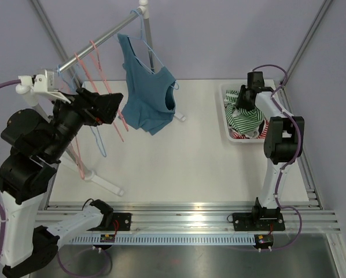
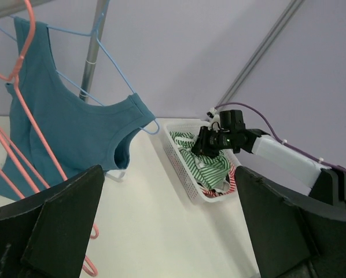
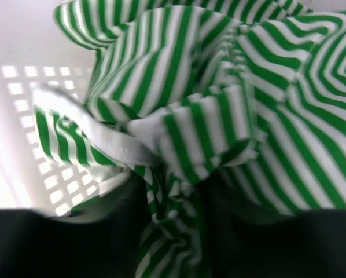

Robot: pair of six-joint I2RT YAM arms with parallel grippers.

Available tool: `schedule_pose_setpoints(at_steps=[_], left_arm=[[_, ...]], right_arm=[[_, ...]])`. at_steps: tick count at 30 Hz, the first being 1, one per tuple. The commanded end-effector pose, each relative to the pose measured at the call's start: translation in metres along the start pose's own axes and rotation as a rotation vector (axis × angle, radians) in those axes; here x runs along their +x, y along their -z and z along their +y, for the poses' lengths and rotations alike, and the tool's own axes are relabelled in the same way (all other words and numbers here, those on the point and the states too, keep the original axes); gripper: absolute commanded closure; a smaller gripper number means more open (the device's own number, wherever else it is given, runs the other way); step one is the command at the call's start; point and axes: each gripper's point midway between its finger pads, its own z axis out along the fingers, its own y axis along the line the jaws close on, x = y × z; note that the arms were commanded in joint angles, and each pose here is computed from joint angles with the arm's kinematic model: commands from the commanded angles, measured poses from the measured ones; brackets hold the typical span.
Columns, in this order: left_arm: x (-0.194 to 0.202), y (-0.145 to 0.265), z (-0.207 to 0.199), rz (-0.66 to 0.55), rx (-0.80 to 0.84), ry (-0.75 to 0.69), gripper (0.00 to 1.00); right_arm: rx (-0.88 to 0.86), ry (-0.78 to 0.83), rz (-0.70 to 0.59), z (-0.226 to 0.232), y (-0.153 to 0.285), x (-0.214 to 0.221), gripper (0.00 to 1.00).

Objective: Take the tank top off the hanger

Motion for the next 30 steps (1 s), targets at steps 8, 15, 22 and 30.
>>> schedule_pose_setpoints(at_steps=[8, 15, 22, 30], left_arm=[[-0.017, -0.067, 0.021, -0.021, -0.210, -0.046, 0.01], [-0.003, -0.120, 0.028, -0.015, -0.323, -0.068, 0.01], [0.014, -0.176, 0.043, -0.021, -0.436, -0.082, 0.01], [0.037, -0.240, 0.063, -0.081, -0.553, -0.076, 0.04]], right_arm=[[0.062, 0.001, -0.171, -0.003, 0.112, -0.080, 0.01], [-0.027, -0.013, -0.231, 0.012, 0.179, -0.092, 0.01], [-0.400, 0.011, -0.269, 0.063, 0.256, -0.058, 0.01], [-0.756, 0.048, -0.315, 0.097, 0.339, 0.003, 0.01]])
